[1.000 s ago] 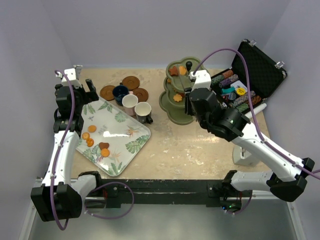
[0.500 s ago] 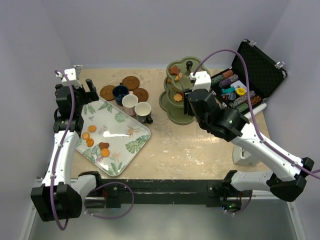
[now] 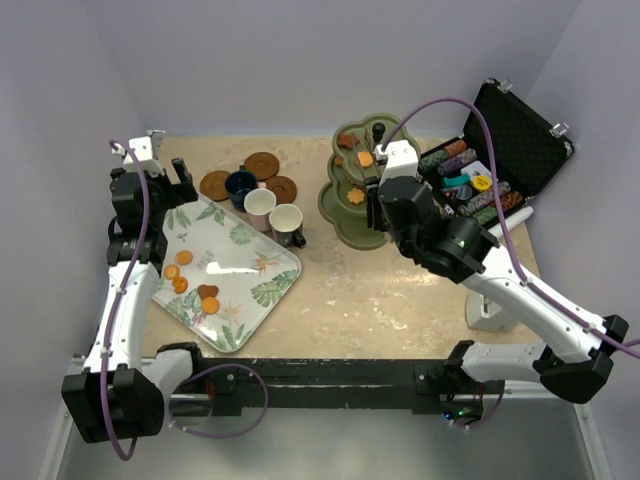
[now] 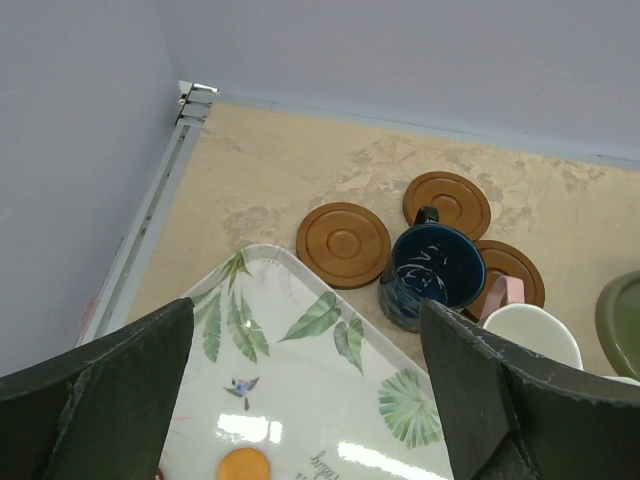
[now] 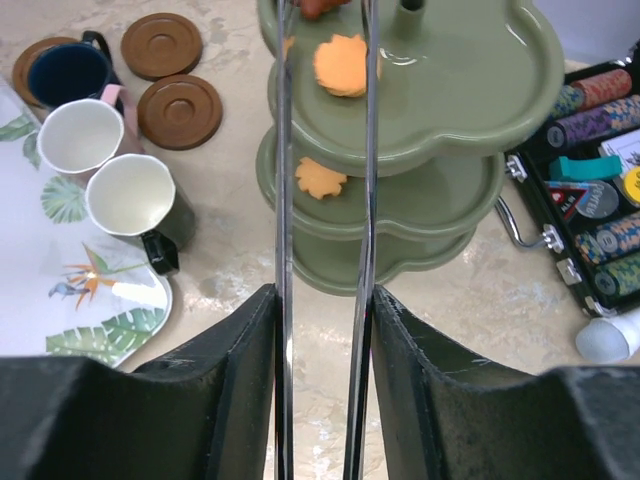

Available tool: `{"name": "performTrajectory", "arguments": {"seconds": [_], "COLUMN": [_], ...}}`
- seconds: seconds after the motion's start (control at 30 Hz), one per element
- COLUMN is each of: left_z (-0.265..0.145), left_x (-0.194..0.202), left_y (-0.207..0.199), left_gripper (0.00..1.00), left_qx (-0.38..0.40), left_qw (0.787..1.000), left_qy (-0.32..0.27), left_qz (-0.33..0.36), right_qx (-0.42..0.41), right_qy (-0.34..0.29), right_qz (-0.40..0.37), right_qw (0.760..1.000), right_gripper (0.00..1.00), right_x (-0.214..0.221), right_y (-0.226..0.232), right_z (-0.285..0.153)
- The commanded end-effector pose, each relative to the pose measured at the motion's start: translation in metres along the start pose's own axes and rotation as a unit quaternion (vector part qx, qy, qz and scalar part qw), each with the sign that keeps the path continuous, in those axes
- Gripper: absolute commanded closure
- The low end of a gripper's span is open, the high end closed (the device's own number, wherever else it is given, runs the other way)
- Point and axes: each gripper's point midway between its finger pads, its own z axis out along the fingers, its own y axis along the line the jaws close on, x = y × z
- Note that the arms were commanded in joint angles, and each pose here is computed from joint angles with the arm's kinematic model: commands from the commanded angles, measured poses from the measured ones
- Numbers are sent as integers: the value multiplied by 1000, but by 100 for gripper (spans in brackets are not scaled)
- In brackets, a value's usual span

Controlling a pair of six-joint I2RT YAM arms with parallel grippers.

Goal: Serve the afternoon tea
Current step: Place the desert on the desert table, then pick up the desert from the tray.

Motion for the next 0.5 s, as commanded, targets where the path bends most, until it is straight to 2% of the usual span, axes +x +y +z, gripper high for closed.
{"name": "performTrajectory", "arguments": {"seconds": [0.0, 0.17, 0.33, 0.47], "left_z": [-1, -1, -1, -2], "left_x": [-16, -15, -15, -16], "left_y": [-5, -3, 2, 10], "left_gripper": [1, 1, 1, 1], "left_qx": [8, 4, -10, -33], "left_qw": [999, 1000, 1000, 999], "left_qy": [-31, -30, -29, -32], "left_qz": [-7, -7, -1, 6], "right_qx": [-74, -137, -161, -232], "right_qy": [-63, -85, -45, -39], "right_qz": [15, -5, -69, -86], "right_qw": [995, 987, 984, 968], "right_gripper": [60, 60, 60, 60], "right_x": [-41, -46, -4, 19], "right_y": [19, 64, 122, 181], "right_z": [-23, -43, -24, -31]}}
